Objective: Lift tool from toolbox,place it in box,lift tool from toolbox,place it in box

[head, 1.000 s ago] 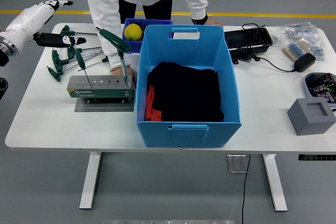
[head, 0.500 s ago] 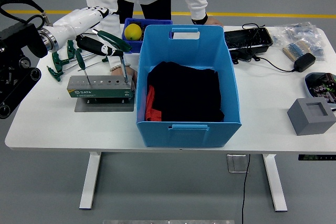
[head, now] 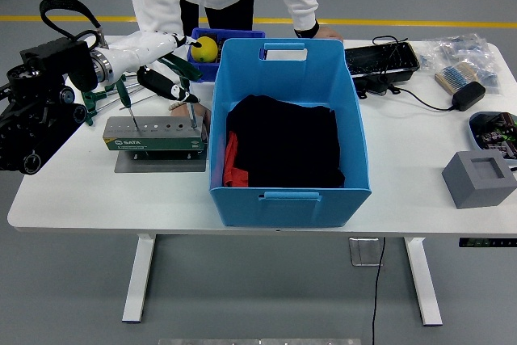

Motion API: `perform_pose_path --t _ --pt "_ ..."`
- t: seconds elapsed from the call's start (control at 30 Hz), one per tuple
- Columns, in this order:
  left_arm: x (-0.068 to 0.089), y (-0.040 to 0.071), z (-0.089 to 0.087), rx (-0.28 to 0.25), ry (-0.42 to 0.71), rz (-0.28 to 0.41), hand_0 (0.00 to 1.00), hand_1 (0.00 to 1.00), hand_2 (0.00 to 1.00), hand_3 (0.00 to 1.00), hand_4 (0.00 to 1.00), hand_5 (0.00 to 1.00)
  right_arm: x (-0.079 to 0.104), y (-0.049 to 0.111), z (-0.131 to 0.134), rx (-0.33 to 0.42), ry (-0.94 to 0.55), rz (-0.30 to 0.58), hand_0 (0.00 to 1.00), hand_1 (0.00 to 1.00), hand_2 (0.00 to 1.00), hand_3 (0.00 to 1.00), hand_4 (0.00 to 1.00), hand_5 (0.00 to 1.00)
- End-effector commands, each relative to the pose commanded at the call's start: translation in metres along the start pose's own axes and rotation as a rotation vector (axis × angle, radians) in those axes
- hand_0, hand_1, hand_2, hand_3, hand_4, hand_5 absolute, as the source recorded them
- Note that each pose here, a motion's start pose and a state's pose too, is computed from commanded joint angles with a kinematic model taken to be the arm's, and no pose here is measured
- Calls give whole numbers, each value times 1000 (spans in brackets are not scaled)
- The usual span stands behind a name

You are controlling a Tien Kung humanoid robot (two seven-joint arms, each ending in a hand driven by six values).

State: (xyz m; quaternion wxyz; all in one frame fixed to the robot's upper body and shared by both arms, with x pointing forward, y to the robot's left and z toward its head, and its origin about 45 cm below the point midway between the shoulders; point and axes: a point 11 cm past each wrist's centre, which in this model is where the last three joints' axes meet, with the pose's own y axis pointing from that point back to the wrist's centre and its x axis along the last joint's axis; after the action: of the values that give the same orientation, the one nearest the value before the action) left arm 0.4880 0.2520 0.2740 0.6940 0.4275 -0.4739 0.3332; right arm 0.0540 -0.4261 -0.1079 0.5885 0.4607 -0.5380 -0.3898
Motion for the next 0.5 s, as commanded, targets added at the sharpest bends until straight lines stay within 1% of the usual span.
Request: perform_pose_path --t 0.03,0.07,0.23,0.27,0.43,0.47,0.5 --pt "0 -1 0 0 -1 1 855 827 849 858 998 553 0 0 -1 2 1 1 785 790 831 680 924 746" --pt "0 -2 1 -2 -2 4 783 689 735 783 998 562 1 0 -1 3 1 2 779 783 826 678 923 748" --pt "1 -5 4 -9 -12 16 783 689 735 783 998 562 2 0 -4 10 0 5 779 783 826 678 923 748" --pt "2 -5 3 -9 -13 18 746 554 579 654 998 577 2 1 -5 11 2 5 777 781 824 671 921 745" --pt "0 -6 1 2 -20 11 746 554 579 654 998 577 4 1 -11 17 21 5 777 781 824 671 921 745" --pt "-1 -6 1 5 -21 8 724 473 492 600 998 591 4 1 -12 18 22 5 776 781 824 674 919 744" --pt "-2 -7 0 12 -21 4 724 473 492 600 998 591 4 2 -13 19 23 5 776 781 824 674 919 744"
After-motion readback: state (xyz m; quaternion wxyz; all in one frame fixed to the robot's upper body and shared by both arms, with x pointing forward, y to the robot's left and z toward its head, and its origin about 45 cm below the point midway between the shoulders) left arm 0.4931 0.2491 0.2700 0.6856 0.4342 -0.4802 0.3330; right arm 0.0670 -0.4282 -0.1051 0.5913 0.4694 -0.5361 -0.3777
